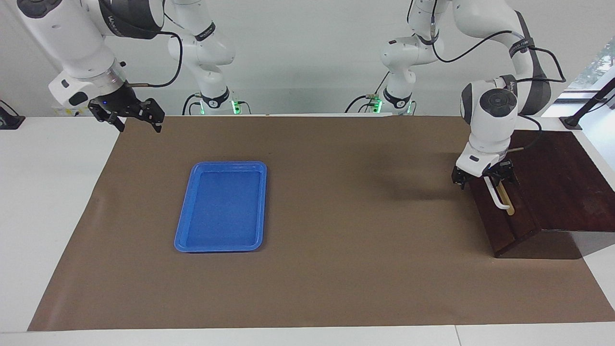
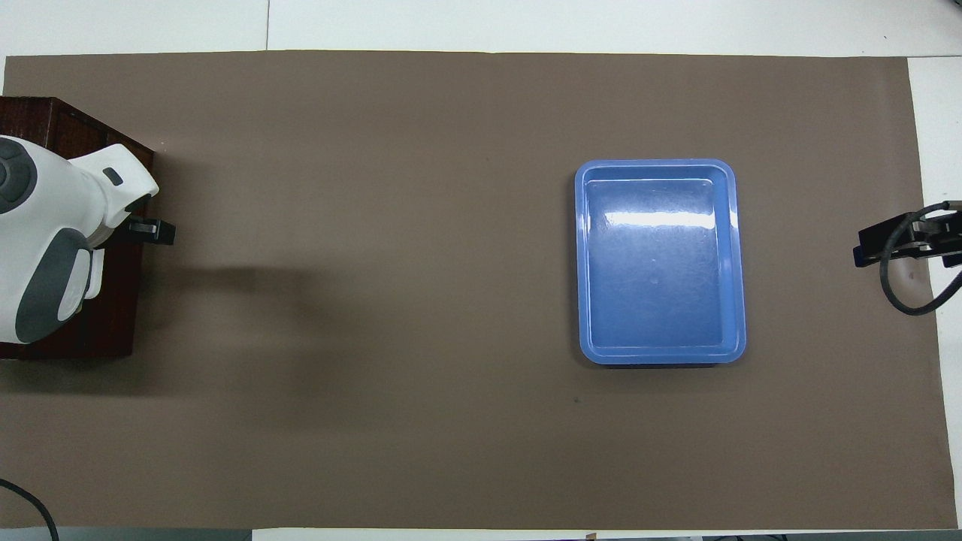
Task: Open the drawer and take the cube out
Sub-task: 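Pull the drawer handle outward with the left gripper to open it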
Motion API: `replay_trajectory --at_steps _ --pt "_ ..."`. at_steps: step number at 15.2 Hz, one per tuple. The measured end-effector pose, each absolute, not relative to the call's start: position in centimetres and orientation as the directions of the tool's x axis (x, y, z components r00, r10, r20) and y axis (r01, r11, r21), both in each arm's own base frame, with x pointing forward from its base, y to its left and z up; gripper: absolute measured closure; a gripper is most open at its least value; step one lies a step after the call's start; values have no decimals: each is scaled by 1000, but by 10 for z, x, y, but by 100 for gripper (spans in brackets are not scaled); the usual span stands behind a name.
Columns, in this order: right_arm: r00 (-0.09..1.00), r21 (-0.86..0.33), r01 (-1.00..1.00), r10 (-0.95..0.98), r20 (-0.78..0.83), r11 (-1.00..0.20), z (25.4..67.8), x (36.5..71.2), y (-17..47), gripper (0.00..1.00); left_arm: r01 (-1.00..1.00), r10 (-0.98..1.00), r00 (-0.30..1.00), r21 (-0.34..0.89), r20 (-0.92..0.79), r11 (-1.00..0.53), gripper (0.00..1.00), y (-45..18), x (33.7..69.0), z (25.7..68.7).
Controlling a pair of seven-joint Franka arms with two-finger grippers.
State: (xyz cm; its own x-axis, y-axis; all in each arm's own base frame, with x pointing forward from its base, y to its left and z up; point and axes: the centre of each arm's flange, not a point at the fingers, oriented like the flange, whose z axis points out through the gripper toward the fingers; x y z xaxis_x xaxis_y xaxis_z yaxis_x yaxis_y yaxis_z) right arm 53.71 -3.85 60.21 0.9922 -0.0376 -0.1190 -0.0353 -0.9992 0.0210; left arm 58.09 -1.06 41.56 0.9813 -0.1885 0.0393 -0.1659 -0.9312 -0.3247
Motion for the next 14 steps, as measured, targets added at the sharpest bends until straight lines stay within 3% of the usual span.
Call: replay_trajectory --at_steps 14 --pt "992 21 -35 -38 -119 -999 602 537 -39 0 -176 -203 977 -312 57 -934 0 -7 583 398"
